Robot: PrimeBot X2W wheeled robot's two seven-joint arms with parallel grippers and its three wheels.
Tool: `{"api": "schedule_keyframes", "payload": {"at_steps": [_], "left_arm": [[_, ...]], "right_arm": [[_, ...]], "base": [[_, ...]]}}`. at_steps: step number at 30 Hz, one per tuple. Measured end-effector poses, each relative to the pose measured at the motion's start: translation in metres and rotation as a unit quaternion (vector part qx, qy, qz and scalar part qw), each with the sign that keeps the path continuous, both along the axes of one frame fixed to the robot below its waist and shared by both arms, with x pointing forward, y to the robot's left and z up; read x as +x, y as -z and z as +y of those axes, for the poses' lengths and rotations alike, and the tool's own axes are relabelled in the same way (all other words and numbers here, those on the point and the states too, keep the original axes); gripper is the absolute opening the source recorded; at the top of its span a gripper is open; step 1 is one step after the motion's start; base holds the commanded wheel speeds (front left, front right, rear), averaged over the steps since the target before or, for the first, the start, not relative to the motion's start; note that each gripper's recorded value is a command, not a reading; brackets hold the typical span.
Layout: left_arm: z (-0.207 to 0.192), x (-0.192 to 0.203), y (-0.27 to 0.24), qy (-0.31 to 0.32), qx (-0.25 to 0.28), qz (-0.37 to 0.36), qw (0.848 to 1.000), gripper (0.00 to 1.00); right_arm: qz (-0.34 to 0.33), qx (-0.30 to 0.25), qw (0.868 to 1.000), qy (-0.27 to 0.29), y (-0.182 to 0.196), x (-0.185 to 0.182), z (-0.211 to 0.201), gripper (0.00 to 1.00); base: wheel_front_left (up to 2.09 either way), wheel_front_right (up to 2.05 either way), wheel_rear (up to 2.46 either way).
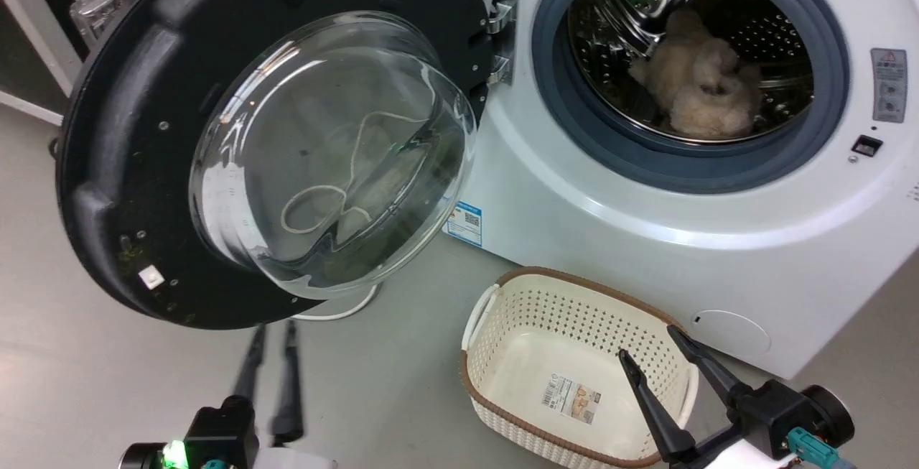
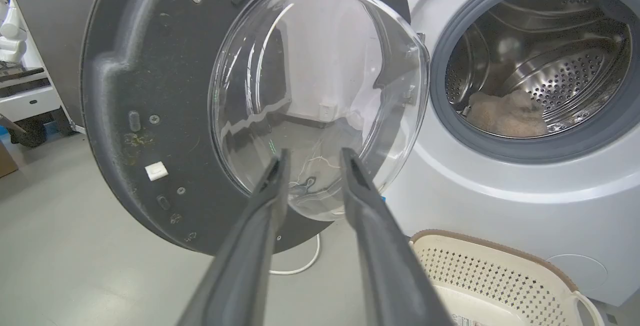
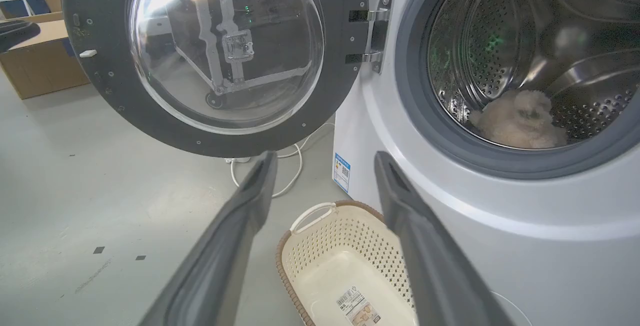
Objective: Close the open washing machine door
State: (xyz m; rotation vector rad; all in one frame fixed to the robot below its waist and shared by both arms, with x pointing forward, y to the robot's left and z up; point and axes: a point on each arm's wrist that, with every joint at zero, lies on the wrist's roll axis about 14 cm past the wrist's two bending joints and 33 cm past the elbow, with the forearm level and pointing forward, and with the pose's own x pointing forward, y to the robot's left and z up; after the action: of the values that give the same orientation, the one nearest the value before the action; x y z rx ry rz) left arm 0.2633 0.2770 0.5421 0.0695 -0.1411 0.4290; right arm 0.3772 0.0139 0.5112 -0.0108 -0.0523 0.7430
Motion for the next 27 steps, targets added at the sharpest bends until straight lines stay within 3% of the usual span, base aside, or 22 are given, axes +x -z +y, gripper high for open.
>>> {"api": "schedule_keyframes", "payload": {"at_steps": [7,13,14,18,27], "left_arm": [[0.025,-0.019,-0.038,-0.052,0.002,-0.069,0.996,0.00],[0.069,-0.035,-0.086,-0.101,-0.015,-0.166,0.981,0.00],[0.104,-0.044,-0.111,-0.131,-0.028,-0.222,0.966,0.00],[0.149,-0.039,-0.122,-0.155,-0.075,-0.260,0.950,0.00],[0.236,-0.007,-0.093,-0.188,-0.263,-0.214,0.922,0.00]], "right_arm": [[0.005,0.004,1.000,-0.015,0.005,-0.003,0.008,1.00],[0.014,0.003,1.000,-0.011,0.013,-0.002,0.003,1.00],[0.015,0.000,1.000,-0.011,0.019,0.001,-0.003,1.00],[0.026,-0.009,1.000,0.004,0.031,0.007,-0.020,1.00],[0.055,-0.013,0.998,0.025,0.053,0.011,-0.045,1.00]], "base": [[0.00,0.00,0.00],[0.00,0.00,0.00],[0.00,0.00,0.00],[0.00,0.00,0.00],[0.00,0.00,0.00]]}}
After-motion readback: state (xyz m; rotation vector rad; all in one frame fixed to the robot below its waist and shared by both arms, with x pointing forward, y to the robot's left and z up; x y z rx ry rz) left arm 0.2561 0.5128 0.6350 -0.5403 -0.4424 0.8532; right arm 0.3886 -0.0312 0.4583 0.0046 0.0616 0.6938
